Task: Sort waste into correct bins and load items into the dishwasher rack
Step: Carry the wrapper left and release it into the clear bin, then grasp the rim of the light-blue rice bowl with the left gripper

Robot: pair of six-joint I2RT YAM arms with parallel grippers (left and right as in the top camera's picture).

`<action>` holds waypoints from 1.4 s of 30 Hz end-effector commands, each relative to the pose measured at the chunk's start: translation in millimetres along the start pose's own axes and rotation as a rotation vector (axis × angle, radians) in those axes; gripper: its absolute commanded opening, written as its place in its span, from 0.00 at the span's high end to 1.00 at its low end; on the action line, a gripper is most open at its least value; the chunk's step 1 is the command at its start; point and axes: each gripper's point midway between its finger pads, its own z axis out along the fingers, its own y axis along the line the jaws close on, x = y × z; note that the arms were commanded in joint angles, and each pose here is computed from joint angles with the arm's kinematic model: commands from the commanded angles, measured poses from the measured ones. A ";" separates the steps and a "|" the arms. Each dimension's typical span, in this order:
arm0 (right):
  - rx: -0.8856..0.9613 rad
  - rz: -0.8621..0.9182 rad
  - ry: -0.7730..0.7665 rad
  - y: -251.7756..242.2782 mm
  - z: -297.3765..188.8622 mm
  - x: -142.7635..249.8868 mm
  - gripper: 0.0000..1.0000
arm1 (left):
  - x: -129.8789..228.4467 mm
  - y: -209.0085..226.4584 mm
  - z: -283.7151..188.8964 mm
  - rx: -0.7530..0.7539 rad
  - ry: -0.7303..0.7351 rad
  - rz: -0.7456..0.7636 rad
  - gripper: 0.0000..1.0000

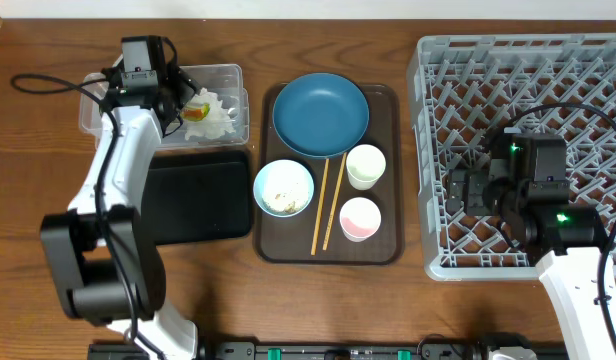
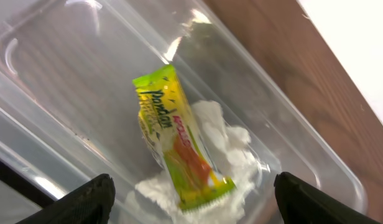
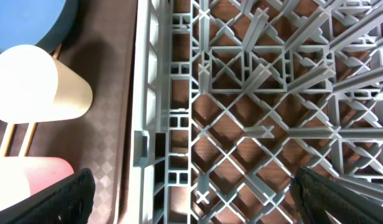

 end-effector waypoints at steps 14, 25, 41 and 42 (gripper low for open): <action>-0.010 0.003 -0.022 3.6 -4.4 -7.8 0.01 | 150.4 -44.2 -92.0 0.043 0.293 0.617 0.14; -0.010 0.003 -0.021 3.6 -4.4 -7.6 0.01 | 249.3 -55.3 -72.8 0.022 0.437 0.829 0.15; -0.009 0.003 -0.018 3.6 -4.4 -6.8 0.01 | 316.3 -45.4 -41.1 -0.048 0.534 0.933 0.36; -0.009 0.003 -0.018 3.6 -4.4 -6.8 0.01 | 317.7 -43.8 -39.3 -0.055 0.538 0.935 0.41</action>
